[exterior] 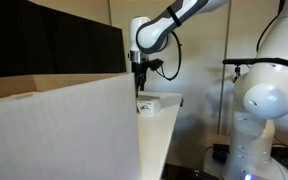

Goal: Put the left and right small boxes in the big box, respectively

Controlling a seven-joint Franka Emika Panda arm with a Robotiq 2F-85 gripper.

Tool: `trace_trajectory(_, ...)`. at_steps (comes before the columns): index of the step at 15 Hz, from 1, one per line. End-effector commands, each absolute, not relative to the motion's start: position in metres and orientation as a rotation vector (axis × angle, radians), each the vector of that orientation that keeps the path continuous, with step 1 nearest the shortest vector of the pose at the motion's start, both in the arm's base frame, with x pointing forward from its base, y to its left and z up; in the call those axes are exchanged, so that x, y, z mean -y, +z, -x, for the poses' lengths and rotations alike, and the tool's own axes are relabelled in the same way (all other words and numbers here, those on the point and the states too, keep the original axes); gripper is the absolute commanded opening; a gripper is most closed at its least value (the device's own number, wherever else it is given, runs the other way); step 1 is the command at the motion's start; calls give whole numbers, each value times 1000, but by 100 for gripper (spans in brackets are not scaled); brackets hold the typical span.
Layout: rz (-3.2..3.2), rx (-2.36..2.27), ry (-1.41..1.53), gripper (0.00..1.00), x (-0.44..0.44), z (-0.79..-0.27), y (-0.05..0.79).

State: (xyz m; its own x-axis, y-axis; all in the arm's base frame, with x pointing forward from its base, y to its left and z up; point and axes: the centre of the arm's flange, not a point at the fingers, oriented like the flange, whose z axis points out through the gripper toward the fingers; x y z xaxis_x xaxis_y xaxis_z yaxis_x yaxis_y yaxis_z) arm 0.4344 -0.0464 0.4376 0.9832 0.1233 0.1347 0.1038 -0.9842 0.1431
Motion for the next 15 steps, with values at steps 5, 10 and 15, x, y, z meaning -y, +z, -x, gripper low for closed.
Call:
trace_trajectory(5, -2993, -172, 216, 100, 46, -434, 438)
trace_trajectory(10, -2995, -194, 178, 100, 46, -441, 431)
trace_trajectory(15, -3034, -148, 100, 100, 43, -440, 425)
